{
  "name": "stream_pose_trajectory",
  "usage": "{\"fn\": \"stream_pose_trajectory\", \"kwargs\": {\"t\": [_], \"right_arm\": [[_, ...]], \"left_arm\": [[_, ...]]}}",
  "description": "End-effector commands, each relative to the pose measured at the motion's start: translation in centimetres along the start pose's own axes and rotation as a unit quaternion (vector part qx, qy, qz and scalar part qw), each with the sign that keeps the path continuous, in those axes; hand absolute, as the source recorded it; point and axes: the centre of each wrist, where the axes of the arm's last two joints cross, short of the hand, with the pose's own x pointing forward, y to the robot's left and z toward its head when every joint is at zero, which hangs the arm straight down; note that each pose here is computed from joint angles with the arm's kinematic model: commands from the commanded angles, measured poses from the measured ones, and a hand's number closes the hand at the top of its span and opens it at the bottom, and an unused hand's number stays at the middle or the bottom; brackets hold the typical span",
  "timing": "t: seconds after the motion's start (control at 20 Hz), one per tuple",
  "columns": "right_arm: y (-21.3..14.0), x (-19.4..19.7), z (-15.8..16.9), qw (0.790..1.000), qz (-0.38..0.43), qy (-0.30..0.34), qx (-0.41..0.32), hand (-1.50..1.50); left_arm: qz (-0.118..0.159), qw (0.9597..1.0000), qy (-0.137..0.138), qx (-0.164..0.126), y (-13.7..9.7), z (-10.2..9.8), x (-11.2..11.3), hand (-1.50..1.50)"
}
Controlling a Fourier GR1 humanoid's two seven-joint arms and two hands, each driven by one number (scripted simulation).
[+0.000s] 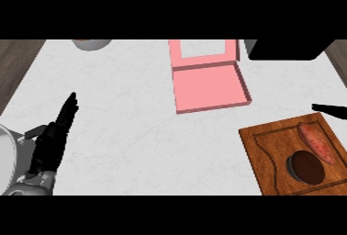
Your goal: Pick the sweet potato from the cutting board and place it in the cardboard box
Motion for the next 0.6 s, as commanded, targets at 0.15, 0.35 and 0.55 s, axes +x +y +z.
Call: {"fn": "stream_pose_trajectory", "kwargs": {"t": [0.15,0.35,0.55], "right_arm": [[2.3,-0.5,-1.7,1.0,0.008,0.019,0.02,-1.5],[0.4,-0.9,-0.7,1.0,0.01,0.013,0.007,-1.5],[2.4,-1.1,-1.1,1.0,0.0,0.012,0.006,-1.5]], "left_arm": [[-0.007,0.9996,0.026,0.006,0.1,1.0,-2.6,0.0],[0.001,0.9995,0.03,0.004,0.4,0.7,-1.6,0.0],[-0.011,0.9996,0.023,0.013,2.2,0.2,-0.8,0.0]]}}
